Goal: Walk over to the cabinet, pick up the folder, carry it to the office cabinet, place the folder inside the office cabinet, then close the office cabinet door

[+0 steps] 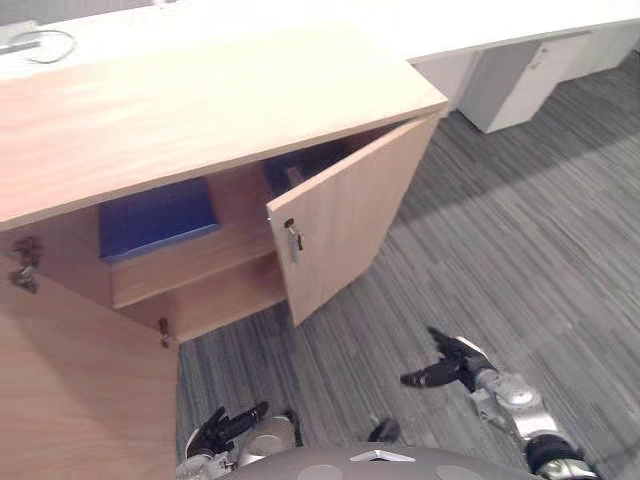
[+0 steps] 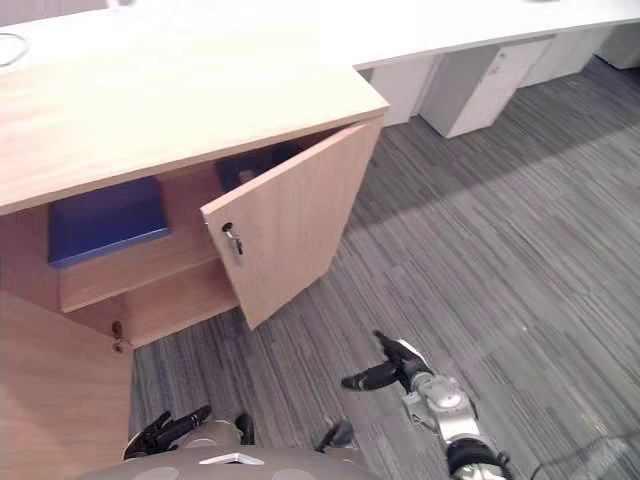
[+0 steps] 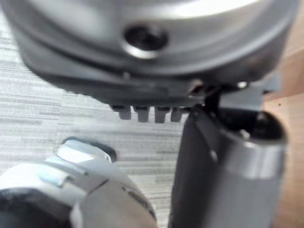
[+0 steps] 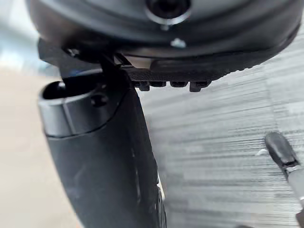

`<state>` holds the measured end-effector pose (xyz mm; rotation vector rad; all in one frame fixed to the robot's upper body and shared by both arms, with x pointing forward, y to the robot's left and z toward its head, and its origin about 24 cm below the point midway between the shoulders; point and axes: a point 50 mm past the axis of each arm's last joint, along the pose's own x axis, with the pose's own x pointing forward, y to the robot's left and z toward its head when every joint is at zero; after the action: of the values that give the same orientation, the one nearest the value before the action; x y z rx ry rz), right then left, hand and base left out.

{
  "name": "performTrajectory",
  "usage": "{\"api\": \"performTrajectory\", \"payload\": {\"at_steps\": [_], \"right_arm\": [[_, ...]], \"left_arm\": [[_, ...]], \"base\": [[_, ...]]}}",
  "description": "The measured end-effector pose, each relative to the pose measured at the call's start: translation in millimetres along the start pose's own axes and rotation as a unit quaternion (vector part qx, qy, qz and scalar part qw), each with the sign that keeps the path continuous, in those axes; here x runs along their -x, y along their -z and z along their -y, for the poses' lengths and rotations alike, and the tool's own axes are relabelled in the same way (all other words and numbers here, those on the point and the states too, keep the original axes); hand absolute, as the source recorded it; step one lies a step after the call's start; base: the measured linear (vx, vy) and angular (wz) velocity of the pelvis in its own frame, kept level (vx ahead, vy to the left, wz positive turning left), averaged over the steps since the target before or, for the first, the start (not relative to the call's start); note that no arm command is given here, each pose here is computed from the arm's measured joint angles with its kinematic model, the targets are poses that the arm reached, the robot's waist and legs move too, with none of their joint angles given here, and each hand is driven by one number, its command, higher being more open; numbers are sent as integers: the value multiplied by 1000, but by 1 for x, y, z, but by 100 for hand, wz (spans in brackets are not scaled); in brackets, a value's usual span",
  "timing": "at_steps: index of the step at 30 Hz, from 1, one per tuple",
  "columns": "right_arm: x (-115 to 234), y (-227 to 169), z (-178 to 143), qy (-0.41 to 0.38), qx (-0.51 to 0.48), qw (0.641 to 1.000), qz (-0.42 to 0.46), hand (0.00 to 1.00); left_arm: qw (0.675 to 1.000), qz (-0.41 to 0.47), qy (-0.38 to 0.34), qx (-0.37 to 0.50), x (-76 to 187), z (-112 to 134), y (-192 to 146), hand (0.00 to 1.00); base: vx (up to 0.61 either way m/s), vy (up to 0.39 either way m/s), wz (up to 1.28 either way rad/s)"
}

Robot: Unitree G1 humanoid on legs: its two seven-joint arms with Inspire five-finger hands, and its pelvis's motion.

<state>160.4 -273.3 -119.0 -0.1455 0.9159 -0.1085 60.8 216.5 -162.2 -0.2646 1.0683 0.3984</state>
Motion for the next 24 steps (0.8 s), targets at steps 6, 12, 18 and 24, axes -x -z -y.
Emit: {"api": "performTrajectory", "payload": {"at_steps": [6,12,18,24], "right_arm": [[12,66,-15,70,-121,981,-134,100],[11,66,-41,60,-170,976,-123,100],[17,79,-65,44,-206,969,-129,100],[25,94,-74,31,-196,968,-152,100]], "left_arm": [[1000,7,-8,-6,0,-3,-5,100],[998,47,-17,-29,-6,-5,-35,100],[1000,19,-16,8,-7,8,-18,100],[999,6,-38,19,-4,-3,-9,100]], "base": [[185,177,113],[121,-108,120],[59,-259,84],[57,-82,45]]}}
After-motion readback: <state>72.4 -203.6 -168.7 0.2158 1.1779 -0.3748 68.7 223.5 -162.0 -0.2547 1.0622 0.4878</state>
